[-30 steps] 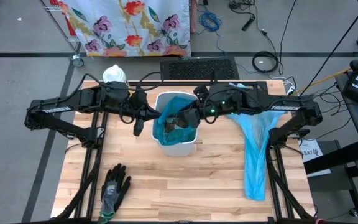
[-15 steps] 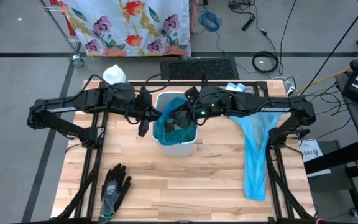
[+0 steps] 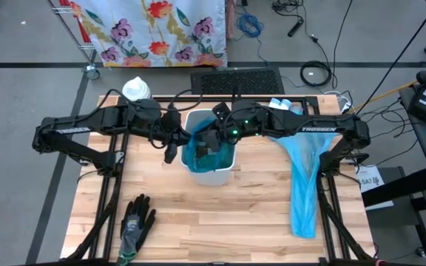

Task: Place trash/remove bag and relplace
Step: Close the blue trash bag

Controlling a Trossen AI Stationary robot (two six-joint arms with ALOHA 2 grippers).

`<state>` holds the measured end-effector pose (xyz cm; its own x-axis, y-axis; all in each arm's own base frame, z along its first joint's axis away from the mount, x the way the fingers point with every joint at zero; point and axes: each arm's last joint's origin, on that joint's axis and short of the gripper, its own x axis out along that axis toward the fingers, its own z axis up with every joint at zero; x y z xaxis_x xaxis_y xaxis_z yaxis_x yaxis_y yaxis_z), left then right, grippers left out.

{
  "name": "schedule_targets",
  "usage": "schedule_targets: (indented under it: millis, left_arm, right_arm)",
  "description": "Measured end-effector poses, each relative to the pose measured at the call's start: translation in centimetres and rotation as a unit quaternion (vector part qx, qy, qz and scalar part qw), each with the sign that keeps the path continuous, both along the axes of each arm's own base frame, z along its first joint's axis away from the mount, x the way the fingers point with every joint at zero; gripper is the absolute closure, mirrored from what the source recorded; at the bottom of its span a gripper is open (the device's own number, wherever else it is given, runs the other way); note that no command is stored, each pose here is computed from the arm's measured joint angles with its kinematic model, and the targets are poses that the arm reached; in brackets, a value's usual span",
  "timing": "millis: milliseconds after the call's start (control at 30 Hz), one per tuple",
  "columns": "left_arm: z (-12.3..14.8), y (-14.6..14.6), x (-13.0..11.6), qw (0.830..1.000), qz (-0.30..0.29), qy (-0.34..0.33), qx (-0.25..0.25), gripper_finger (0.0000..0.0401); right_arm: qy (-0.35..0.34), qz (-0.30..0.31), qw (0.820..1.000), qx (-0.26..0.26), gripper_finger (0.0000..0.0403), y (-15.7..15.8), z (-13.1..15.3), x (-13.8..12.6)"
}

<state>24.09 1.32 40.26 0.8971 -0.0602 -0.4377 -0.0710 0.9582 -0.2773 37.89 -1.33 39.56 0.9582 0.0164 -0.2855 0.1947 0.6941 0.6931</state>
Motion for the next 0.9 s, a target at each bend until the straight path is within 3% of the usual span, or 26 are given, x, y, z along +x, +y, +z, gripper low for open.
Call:
schedule_targets:
  millis: [200, 367, 900]
  left_arm:
    - [0.00, -0.02, 0.00, 1.000, -0.003, 0.000, -0.002, 0.0397]
    - [0.01, -0.03, 0.00, 1.000, -0.003, 0.000, -0.002, 0.0397]
    - [-0.14, -0.73, -0.04, 1.000, -0.018, 0.008, -0.003, 0.0397]
  right_arm:
    - [-0.005, 0.000, 1.000, -0.006, 0.0315, -0.28, -0.05, 0.18]
    - [-0.007, 0.007, 0.999, -0.039, 0.0391, -0.33, -0.01, 0.18]
    - [-0.017, -0.002, 0.998, -0.063, 0.0403, -0.35, 0.58, -0.23]
